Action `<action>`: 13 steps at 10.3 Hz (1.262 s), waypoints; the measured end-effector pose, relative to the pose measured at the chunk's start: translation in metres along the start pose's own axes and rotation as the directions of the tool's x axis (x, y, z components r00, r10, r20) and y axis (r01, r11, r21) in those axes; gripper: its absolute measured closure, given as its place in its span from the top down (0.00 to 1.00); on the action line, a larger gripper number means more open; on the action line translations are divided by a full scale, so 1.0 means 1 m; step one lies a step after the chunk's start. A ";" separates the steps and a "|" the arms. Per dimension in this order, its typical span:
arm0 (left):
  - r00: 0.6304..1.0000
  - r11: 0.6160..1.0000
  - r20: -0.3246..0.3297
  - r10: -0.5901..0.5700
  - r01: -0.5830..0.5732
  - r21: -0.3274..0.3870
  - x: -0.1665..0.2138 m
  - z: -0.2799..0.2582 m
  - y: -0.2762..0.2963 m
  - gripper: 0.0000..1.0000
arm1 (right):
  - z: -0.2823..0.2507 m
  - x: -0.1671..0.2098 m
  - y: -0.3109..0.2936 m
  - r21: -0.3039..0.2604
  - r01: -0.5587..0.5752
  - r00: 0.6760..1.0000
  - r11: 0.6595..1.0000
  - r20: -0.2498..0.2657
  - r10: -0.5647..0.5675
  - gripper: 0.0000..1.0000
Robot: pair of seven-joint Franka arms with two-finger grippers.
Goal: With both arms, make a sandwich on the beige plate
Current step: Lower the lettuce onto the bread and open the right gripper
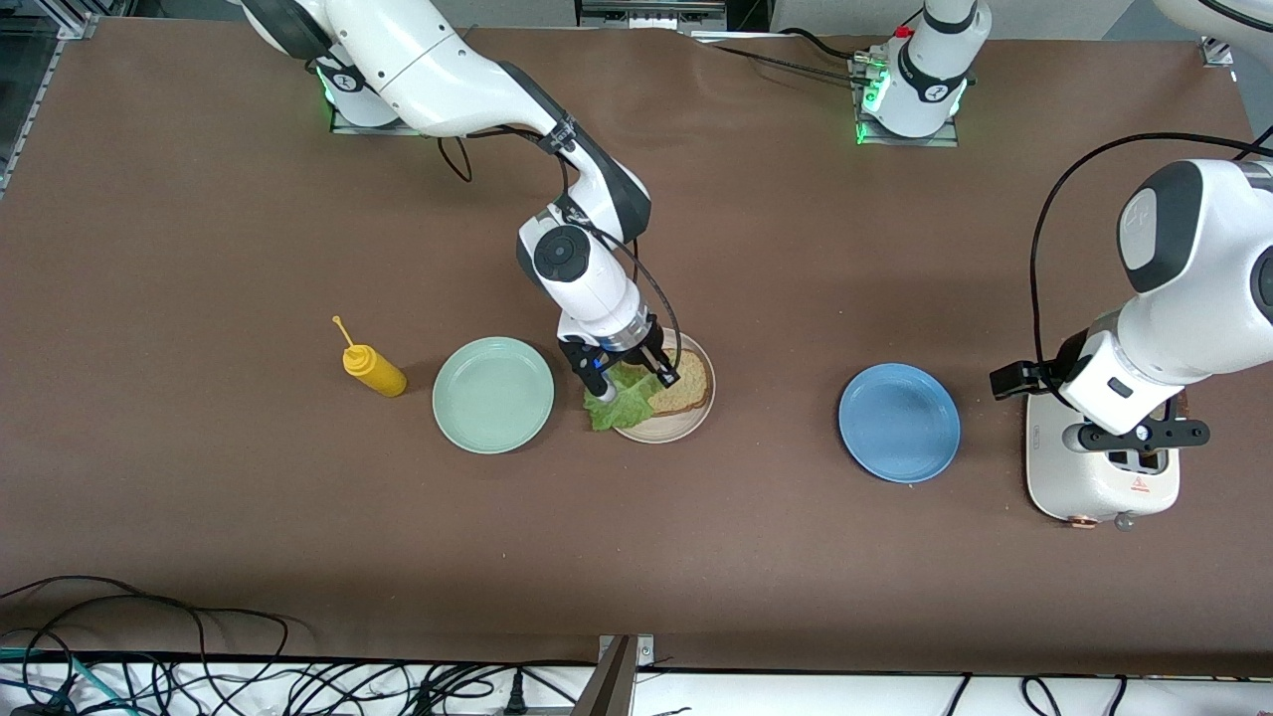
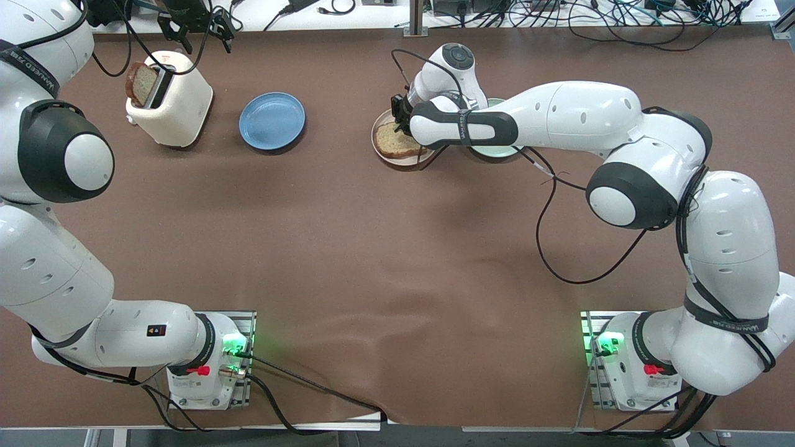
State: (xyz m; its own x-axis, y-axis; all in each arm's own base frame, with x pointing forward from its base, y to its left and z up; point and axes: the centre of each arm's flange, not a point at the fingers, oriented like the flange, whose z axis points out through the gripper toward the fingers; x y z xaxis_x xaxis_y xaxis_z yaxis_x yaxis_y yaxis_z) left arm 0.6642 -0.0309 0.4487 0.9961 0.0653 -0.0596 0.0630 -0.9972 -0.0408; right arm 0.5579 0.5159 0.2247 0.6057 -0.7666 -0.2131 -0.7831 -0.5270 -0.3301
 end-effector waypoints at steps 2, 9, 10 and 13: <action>1.000 1.000 0.000 0.000 0.000 0.000 0.000 0.000 0.000 1.00 | 0.000 -0.001 0.000 0.001 0.001 1.000 1.000 0.001 -0.001 0.03; 1.000 1.000 0.001 0.000 0.000 0.000 0.000 0.000 0.000 1.00 | -0.005 -0.001 -0.008 0.019 0.027 1.000 0.999 -0.014 -0.027 0.57; 1.000 1.000 0.001 0.000 0.000 0.000 0.000 0.000 0.000 1.00 | -0.009 -0.001 -0.012 0.024 0.037 0.999 0.999 -0.021 -0.037 0.71; 1.000 1.000 0.001 0.000 0.000 0.000 0.000 0.000 0.000 1.00 | -0.034 0.024 -0.018 -0.103 0.118 0.991 0.988 -0.044 -0.123 1.00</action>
State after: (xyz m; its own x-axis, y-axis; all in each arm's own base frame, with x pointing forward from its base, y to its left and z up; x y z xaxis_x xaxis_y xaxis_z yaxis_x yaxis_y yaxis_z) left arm 0.6643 -0.0310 0.4484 0.9961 0.0651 -0.0601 0.0627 -0.9972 -0.0408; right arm 0.5814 0.4942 0.2569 0.6908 -0.7112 -0.1303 -0.7164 -0.6489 -0.2565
